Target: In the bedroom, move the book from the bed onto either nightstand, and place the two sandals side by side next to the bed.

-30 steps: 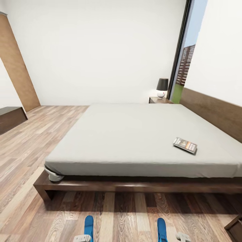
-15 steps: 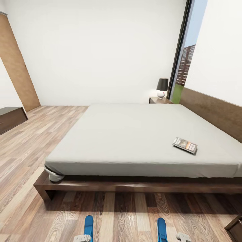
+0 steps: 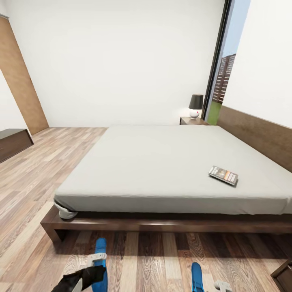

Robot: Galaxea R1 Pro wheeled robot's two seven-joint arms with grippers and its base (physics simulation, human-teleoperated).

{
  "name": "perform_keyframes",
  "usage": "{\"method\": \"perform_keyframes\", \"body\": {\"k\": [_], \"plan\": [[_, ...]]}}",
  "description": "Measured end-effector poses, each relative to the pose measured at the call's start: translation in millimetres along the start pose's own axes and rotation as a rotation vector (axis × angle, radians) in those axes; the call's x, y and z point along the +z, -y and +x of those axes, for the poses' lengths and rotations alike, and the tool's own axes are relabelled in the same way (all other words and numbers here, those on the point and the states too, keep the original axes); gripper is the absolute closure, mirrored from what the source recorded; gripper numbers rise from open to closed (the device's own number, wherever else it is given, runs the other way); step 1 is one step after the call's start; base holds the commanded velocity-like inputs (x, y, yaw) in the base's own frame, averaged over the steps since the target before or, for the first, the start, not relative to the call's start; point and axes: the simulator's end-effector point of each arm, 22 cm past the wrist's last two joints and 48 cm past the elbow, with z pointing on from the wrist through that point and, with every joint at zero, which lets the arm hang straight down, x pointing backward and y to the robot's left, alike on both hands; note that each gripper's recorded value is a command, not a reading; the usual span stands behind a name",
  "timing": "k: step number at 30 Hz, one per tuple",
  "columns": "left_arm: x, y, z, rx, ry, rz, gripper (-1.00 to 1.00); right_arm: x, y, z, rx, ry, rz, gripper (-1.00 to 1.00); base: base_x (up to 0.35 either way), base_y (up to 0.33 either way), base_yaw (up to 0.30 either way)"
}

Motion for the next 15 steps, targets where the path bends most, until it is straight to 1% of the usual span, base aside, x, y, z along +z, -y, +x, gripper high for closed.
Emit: {"method": "perform_keyframes", "body": {"k": [1, 2, 3, 5, 7, 9, 10, 11, 13, 14, 15], "plan": [[-5.8, 5.7, -28.3, 0.007, 0.026, 0.004, 1.00, -0.1, -0.1, -0.1, 0.001, 0.000, 0.000, 1.00, 0.000, 0.000, 0.000], [-8.1, 6.4, -30.0, 0.015, -0.003, -0.002, 1.00, -0.1, -0.1, 0.0, 0.001, 0.000, 0.000, 1.00, 0.000, 0.000, 0.000], [-12.5, 6.6, -37.0, 0.039, -0.027, -0.013, 1.00, -0.1, -0.2, 0.1, 0.001, -0.001, -0.001, 1.00, 0.000, 0.000, 0.000], [-15.9, 0.4, -38.6, 0.092, -0.055, -0.044, 1.00, 0.0, -0.2, 0.3, 0.002, -0.001, -0.001, 1.00, 0.000, 0.000, 0.000], [-16.4, -8.9, -31.6, 0.151, -0.087, -0.081, 1.00, -0.2, 0.1, 0.1, 0.003, -0.001, -0.001, 1.00, 0.000, 0.000, 0.000], [-13.8, -20.3, -9.3, 0.202, -0.142, -0.114, 1.00, -1.2, 1.3, -0.8, 0.006, 0.001, -0.001, 1.00, 0.000, 0.000, 0.000], [-12.1, -23.0, 0.9, 0.214, -0.160, -0.118, 1.00, -1.7, 1.4, -1.1, 0.006, 0.002, -0.003, 1.00, 0.000, 0.000, 0.000], [-9.3, -25.3, 11.2, 0.228, -0.166, -0.120, 1.00, -4.3, 4.3, -2.8, 0.005, 0.004, -0.003, 1.00, 0.000, 0.000, 0.000], [-7.7, -32.3, 12.3, 0.242, -0.145, -0.134, 1.00, -7.2, 6.8, -4.4, 0.003, 0.005, -0.006, 1.00, 0.000, 0.000, 0.000], [-8.9, -42.4, 10.4, 0.248, -0.136, -0.155, 1.00, -8.0, 6.8, -4.9, 0.003, 0.006, -0.011, 1.00, 0.000, 0.000, 0.000], [-12.1, -59.5, 7.0, 0.255, -0.127, -0.186, 1.00, -9.2, 5.6, -5.8, 0.003, 0.007, -0.022, 1.00, 0.000, 0.000, 0.000]]}}
